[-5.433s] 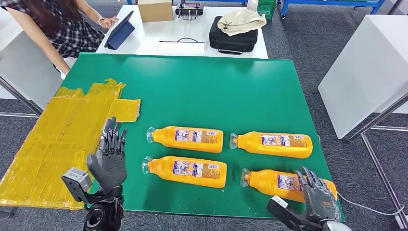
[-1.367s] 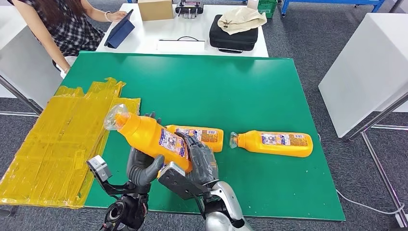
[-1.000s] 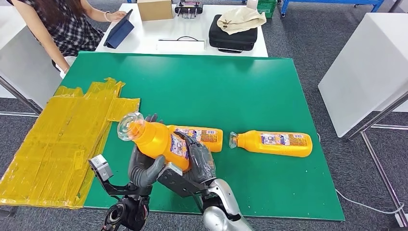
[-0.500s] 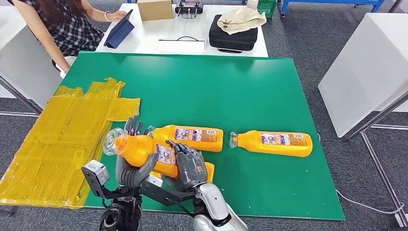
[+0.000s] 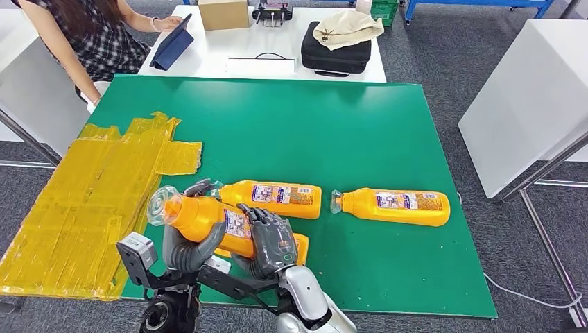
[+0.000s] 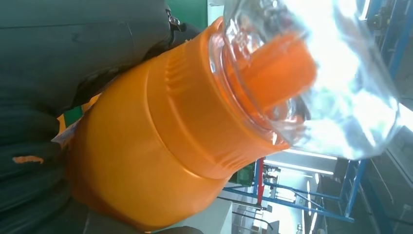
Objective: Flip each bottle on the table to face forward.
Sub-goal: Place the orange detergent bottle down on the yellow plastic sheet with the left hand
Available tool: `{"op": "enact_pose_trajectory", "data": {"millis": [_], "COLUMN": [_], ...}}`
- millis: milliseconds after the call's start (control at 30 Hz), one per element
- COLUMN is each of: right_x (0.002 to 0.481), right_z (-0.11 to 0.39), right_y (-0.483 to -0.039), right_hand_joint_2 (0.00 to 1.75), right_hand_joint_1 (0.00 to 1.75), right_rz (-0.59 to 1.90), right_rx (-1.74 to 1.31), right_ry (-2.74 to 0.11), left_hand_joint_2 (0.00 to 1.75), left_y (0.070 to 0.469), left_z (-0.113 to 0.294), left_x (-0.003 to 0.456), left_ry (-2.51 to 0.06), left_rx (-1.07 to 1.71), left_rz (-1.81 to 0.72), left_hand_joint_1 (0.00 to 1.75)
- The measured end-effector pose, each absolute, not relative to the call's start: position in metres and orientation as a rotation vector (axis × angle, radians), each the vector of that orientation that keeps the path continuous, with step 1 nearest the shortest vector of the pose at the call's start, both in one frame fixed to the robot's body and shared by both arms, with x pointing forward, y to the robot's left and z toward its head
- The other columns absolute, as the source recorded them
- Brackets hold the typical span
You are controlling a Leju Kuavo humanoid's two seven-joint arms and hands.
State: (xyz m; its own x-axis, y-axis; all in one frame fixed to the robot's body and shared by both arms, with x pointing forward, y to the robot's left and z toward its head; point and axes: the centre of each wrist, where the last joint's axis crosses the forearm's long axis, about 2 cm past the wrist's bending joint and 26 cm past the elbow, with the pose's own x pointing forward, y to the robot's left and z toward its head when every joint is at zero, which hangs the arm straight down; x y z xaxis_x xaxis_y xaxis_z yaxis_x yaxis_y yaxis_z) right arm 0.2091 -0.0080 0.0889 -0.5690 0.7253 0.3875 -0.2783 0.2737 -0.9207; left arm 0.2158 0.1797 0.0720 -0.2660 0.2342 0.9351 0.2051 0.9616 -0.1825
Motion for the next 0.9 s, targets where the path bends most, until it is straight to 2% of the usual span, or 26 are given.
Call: {"op": "enact_pose_trajectory", "data": {"millis": [633, 700, 767, 833, 900], "right_x": [0.203, 0.203, 0.203, 0.202, 0.201], "right_z": [0.09, 0.09, 0.091, 0.091, 0.094], "right_y": [-0.014, -0.014, -0.014, -0.015, -0.018], "right_hand_joint_2": [1.75, 1.75, 0.87, 0.0, 0.0], "right_hand_joint_1": [1.75, 0.91, 0.04, 0.0, 0.0], "right_rz": [1.39, 1.387, 1.381, 1.356, 1.311], "right_rx": [-0.461, -0.462, -0.465, -0.476, -0.487], "right_ry": [-1.759, -1.762, -1.769, -1.795, -1.844], "left_hand_joint_2": [1.75, 1.75, 1.75, 1.75, 1.75], "left_y": [0.187, 0.187, 0.187, 0.186, 0.185], "left_z": [0.07, 0.07, 0.07, 0.07, 0.071], "left_x": [0.213, 0.213, 0.213, 0.213, 0.212], "left_ry": [-1.827, -1.827, -1.827, -1.826, -1.825], "left_rx": [-0.593, -0.595, -0.598, -0.611, -0.637], "left_rz": [0.19, 0.192, 0.193, 0.202, 0.218], "left_hand_joint_1": [1.75, 1.75, 1.75, 1.75, 1.75]}}
